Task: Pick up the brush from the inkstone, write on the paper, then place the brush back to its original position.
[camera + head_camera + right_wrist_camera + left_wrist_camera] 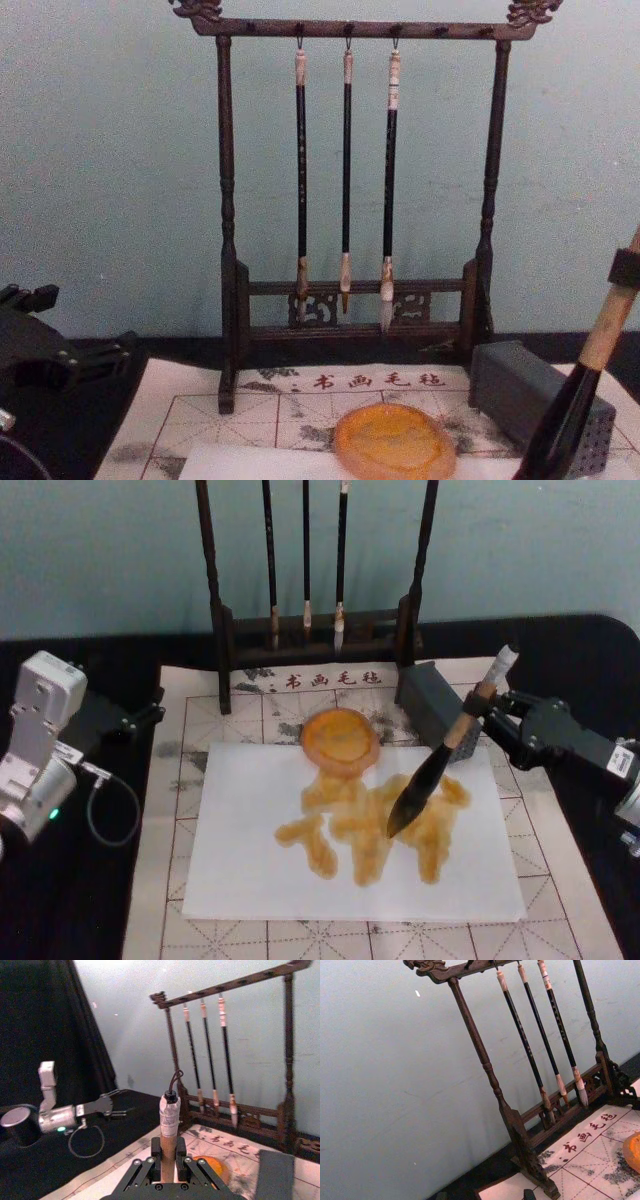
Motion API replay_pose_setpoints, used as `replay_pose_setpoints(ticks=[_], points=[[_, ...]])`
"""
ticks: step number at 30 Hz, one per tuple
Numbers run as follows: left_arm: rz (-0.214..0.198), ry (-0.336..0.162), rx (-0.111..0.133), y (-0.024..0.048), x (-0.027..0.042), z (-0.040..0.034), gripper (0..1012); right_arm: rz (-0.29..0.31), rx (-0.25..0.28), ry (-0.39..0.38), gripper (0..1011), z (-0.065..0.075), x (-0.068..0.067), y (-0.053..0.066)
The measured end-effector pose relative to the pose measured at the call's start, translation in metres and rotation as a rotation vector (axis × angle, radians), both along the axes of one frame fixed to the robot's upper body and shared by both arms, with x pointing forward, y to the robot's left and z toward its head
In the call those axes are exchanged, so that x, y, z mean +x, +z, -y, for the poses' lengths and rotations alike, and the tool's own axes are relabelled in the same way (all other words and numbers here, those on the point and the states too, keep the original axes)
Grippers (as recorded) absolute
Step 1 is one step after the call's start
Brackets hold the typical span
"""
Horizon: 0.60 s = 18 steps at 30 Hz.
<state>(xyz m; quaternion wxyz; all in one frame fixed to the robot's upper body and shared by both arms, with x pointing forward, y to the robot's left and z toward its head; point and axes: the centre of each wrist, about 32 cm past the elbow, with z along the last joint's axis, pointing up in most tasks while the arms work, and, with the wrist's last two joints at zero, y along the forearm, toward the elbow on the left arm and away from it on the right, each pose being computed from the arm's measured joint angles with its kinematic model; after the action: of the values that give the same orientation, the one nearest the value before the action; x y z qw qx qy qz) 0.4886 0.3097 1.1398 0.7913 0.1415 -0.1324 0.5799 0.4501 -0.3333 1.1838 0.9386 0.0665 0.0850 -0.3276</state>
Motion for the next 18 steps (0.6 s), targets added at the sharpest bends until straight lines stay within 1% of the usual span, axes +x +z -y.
replay_pose_setpoints(ticks=[5,9,18], points=[[0.0,0.0,0.0,0.0,0.0,0.0,1001,0.019,-0.004,0.051,192,-0.0026,-0.0011,0.001],[0.0,0.0,0.0,0.0,0.0,0.0,1001,0.024,-0.01,0.084,192,-0.0038,-0.0021,0.0011],[0.0,0.0,0.0,0.0,0.0,0.0,1001,0.024,-0.012,0.172,192,-0.001,-0.0058,-0.0014]])
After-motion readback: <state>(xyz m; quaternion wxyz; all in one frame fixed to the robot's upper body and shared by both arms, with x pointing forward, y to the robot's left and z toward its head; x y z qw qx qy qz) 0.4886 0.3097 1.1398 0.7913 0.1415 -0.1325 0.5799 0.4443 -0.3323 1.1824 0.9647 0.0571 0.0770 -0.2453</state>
